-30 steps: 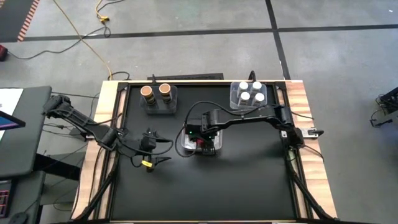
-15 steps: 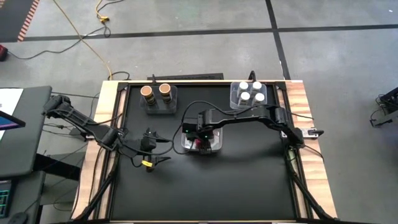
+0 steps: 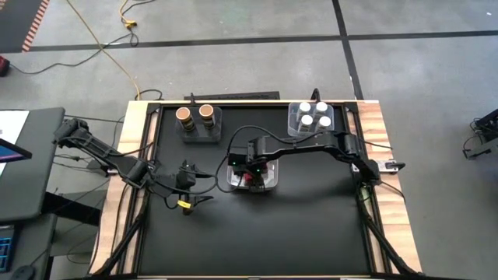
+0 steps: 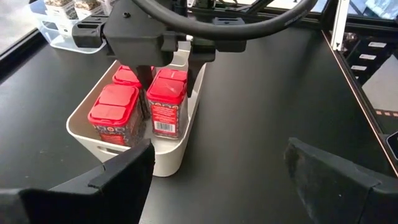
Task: Sort spices by type
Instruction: Put the red seasoning can into the gray bin
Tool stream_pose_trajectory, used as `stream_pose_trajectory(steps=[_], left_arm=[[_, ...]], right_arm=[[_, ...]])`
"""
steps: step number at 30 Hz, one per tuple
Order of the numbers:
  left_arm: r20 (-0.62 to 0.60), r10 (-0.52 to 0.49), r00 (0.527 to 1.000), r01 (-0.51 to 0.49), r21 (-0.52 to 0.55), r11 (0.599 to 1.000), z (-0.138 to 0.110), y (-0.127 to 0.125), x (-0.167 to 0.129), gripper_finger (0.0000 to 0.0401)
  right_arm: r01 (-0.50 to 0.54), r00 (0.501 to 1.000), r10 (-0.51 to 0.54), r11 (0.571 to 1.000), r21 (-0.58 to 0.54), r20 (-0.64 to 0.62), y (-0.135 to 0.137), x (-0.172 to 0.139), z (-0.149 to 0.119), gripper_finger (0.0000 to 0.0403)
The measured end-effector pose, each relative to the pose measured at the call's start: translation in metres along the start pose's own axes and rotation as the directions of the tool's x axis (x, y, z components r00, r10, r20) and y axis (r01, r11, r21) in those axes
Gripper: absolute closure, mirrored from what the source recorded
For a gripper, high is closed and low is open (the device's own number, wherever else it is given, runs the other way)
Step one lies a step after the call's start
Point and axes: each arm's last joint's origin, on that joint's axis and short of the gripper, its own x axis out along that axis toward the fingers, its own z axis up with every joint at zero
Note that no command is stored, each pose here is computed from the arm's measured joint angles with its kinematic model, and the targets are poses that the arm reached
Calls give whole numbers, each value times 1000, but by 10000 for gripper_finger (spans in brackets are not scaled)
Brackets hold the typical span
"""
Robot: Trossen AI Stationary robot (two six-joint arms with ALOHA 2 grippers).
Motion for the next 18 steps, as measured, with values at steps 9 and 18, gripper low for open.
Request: stream_pose_trajectory(steps=[9, 18], left_arm=[[1, 0, 1000, 0, 0, 1000, 0, 0, 0, 58], [1, 0, 1000, 0, -4, 1000, 0, 0, 0, 58]], right_arm=[[0, 1000, 0, 1000, 7, -1, 0, 0, 0, 127], [0, 1000, 0, 1000, -23, 0, 0, 0, 0, 127]])
